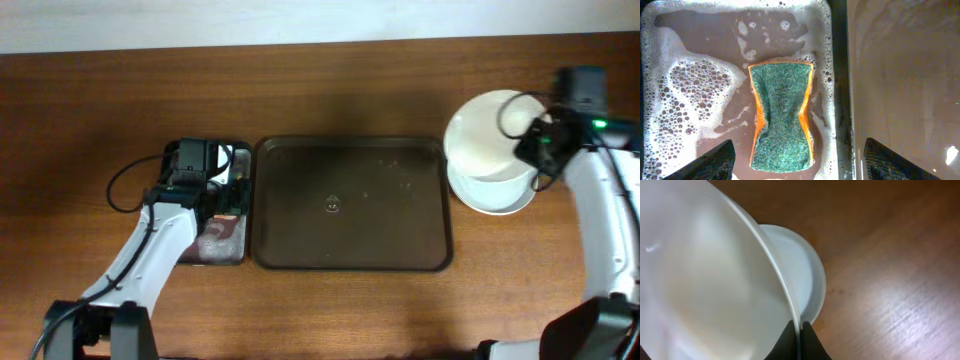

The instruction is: Clean dirty plates on tray and stack at the side

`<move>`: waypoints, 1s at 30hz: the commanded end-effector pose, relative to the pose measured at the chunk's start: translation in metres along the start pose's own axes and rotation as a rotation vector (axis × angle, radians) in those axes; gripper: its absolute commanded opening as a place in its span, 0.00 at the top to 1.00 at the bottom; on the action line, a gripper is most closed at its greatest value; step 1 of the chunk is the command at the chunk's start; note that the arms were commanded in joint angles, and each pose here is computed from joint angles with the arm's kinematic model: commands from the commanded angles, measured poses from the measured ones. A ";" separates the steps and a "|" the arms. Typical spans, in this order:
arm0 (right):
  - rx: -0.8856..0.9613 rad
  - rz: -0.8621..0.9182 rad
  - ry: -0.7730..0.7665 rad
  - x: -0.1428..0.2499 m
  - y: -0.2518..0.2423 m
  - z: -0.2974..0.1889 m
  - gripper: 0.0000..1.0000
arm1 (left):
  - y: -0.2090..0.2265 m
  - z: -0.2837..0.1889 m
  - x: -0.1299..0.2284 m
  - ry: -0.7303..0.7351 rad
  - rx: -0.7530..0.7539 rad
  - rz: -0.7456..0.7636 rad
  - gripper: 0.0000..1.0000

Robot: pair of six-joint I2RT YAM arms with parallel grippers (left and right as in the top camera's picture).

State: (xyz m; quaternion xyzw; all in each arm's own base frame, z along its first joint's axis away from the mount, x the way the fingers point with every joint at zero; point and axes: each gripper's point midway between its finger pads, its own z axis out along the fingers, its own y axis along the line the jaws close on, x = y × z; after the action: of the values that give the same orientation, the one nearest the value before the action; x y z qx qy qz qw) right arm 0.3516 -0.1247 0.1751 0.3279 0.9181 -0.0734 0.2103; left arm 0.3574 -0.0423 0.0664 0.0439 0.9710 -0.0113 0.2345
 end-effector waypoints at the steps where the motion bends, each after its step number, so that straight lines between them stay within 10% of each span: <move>1: -0.034 0.098 0.148 0.019 -0.022 0.038 0.96 | 0.000 -0.008 -0.008 -0.028 0.011 -0.036 0.18; 7: -0.005 0.064 0.289 0.042 -0.026 0.085 0.96 | 0.000 -0.008 -0.008 -0.025 0.011 -0.057 0.18; 10: -0.029 0.067 0.308 0.045 -0.021 0.089 0.53 | 0.000 -0.009 -0.008 -0.026 0.011 -0.057 0.18; 19: -0.437 -0.314 0.387 0.078 0.092 0.039 0.38 | 0.034 -0.048 -0.029 -0.031 0.003 -0.216 0.00; 22: -0.360 -0.482 0.388 0.101 0.111 0.025 0.01 | 0.042 -0.061 -0.014 0.063 -0.009 -0.251 0.00; 30: -0.249 -0.597 0.371 0.144 0.109 -0.022 0.01 | 0.033 -0.093 0.057 0.320 -0.020 -0.298 0.01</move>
State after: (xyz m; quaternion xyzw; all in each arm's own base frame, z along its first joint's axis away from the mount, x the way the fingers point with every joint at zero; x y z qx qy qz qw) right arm 0.3202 0.0525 0.1121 0.0173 0.9973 0.0717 0.0065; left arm 0.2740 0.0002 0.1043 -0.0933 0.9943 -0.0209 0.0475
